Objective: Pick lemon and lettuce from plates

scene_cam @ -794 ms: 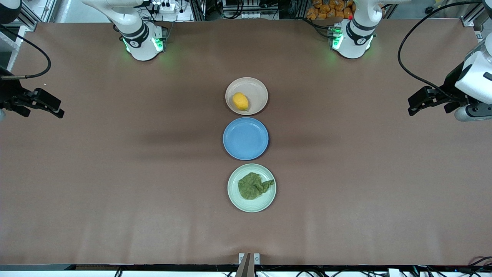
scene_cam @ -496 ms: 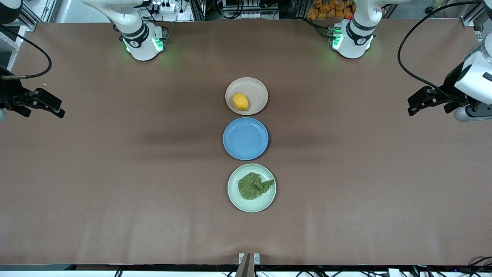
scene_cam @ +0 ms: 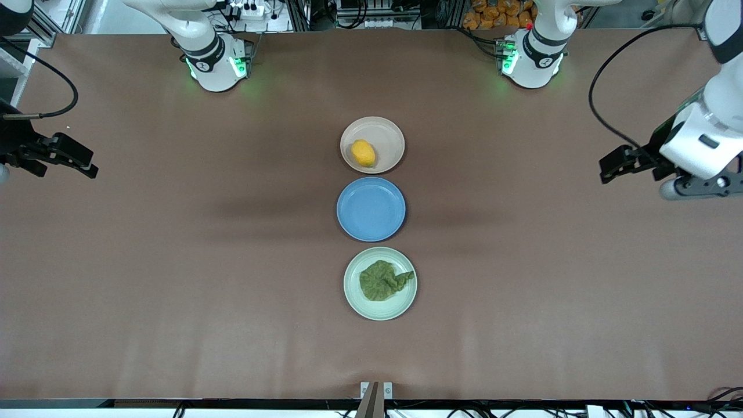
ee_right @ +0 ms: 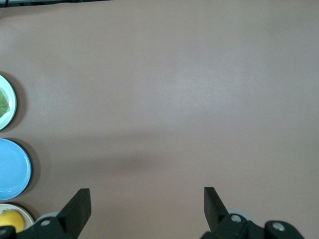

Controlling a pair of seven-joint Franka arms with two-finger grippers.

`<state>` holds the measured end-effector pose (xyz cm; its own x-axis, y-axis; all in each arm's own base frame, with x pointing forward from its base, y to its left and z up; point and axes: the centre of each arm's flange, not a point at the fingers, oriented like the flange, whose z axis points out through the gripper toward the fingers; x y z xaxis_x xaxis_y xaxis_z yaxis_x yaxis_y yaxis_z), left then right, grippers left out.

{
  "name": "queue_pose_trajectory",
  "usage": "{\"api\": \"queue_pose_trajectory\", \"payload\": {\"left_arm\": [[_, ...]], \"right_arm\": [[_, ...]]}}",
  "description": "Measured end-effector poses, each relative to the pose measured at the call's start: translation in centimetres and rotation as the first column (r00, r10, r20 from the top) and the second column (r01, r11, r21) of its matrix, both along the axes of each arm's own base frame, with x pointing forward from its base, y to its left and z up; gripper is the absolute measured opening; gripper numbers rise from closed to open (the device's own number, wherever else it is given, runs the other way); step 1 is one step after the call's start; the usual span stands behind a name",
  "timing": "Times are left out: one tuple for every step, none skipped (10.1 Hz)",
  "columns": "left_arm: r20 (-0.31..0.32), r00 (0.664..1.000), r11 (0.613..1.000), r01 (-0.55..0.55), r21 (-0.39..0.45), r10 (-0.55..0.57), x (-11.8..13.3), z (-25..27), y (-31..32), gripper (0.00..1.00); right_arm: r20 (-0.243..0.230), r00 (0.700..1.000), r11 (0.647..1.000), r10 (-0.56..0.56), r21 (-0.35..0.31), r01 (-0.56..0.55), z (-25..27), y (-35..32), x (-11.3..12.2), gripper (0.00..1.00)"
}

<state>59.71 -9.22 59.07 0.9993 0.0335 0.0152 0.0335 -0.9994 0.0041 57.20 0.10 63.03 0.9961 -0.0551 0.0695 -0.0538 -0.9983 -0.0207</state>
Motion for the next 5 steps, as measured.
{"api": "queue_pose_trajectory", "payload": {"left_arm": [[0.015, 1.000, 1.000, 0.009, -0.011, -0.009, 0.9, -1.0, -0.7, 1.00], [0.037, 0.999, 1.000, 0.024, -0.018, -0.023, 1.7, -1.9, -1.8, 1.00], [0.063, 0.997, 0.999, 0.040, -0.027, -0.038, 2.4, -2.6, -2.9, 1.00], [0.087, 0.995, 0.998, 0.056, -0.036, -0.053, 3.0, -3.2, -4.0, 1.00], [0.109, 0.992, 0.996, 0.071, -0.045, -0.066, 3.6, -3.8, -5.0, 1.00]], "right_arm": [[0.000, 1.000, 1.000, 0.001, 0.000, -0.001, 0.0, 0.0, 0.0, 1.00], [0.000, 1.000, 1.000, 0.003, 0.001, -0.003, 0.0, 0.2, 0.0, 1.00], [-0.001, 1.000, 1.000, 0.010, 0.001, -0.010, 0.0, 0.6, 0.0, 1.00], [-0.005, 1.000, 1.000, 0.020, 0.002, -0.020, -0.2, 1.1, 0.0, 1.00], [-0.012, 0.999, 1.000, 0.031, 0.003, -0.031, -0.6, 2.0, 0.0, 1.00]]}}
